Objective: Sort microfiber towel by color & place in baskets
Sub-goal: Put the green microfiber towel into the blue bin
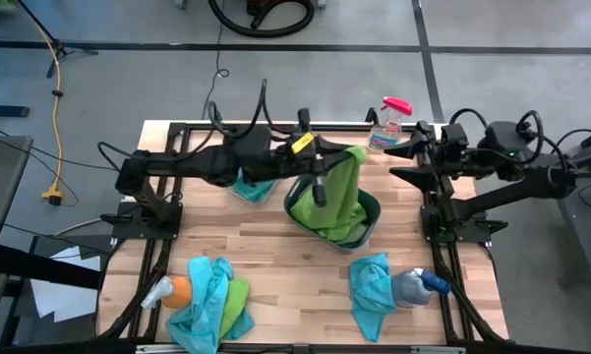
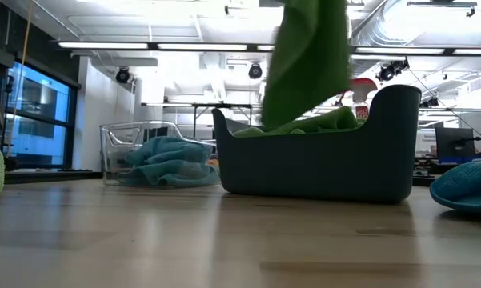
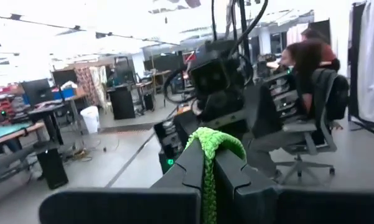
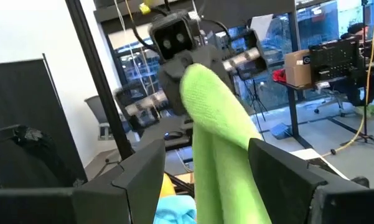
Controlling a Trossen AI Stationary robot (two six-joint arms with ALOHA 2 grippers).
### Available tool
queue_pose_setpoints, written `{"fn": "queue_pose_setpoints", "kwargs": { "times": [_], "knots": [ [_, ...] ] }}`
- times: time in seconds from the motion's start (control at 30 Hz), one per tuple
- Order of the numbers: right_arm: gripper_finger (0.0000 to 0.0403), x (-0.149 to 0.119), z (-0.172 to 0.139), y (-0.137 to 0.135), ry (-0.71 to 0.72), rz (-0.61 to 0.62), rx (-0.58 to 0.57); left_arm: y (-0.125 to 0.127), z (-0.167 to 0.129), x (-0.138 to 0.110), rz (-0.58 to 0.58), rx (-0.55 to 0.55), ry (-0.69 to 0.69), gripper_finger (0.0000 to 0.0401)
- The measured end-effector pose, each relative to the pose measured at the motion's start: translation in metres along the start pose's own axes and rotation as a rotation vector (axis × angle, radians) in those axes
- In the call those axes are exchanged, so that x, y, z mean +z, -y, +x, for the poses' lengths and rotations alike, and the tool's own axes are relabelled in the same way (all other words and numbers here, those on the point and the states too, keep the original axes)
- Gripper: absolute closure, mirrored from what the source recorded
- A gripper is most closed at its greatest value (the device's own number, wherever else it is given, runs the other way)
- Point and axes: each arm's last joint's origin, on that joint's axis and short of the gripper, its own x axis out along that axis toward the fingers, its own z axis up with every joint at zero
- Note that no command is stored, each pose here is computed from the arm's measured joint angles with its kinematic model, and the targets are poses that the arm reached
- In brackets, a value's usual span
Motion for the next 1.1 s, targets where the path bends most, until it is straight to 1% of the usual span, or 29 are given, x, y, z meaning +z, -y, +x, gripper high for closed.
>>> {"fn": "queue_pose_setpoints", "kwargs": {
  "times": [0.1,0.33,0.4,0.5,0.53,0.67,0.77,0.8,0.87,0.97,1.1],
  "knots": [
    [0.0174,0.0,-0.004,0.0,-0.005,0.0,-0.001,-0.003,0.007,-0.005,-0.004,0.003,0.023,0.0401],
    [0.0174,-0.003,-0.005,0.001,-0.041,-0.004,-0.009,-0.012,0.007,-0.008,0.009,0.02,-0.018,0.0401],
    [0.0174,-0.004,-0.005,0.001,-0.048,-0.01,-0.009,-0.013,0.007,-0.009,0.014,0.021,-0.036,0.0401],
    [0.0174,-0.004,-0.005,0.001,-0.054,-0.011,-0.011,-0.013,0.006,-0.015,0.038,0.012,-0.099,0.0401],
    [0.0174,-0.004,-0.005,0.001,-0.055,-0.011,-0.011,-0.012,0.007,-0.019,0.045,0.007,-0.133,0.0401],
    [0.0174,-0.005,-0.005,0.001,-0.057,-0.009,-0.011,-0.006,0.01,-0.039,0.014,-0.016,-0.269,0.0401],
    [0.0174,-0.005,-0.004,0.001,-0.057,-0.008,-0.011,0.0,0.009,-0.05,0.004,-0.033,-0.349,0.0401],
    [0.0174,-0.005,-0.004,0.001,-0.058,-0.008,-0.012,0.003,0.009,-0.054,-0.006,-0.038,-0.357,0.0401],
    [0.0174,-0.005,-0.004,0.001,-0.059,-0.008,-0.012,0.011,0.006,-0.068,-0.035,-0.049,-0.398,0.0401],
    [0.0174,-0.005,-0.003,0.001,-0.061,-0.001,-0.012,0.027,-0.001,-0.095,-0.077,-0.072,-0.483,0.0401],
    [0.0174,-0.007,-0.001,0.002,-0.069,-0.002,-0.014,0.05,-0.013,-0.126,-0.165,-0.091,-0.514,0.0401]
  ]
}}
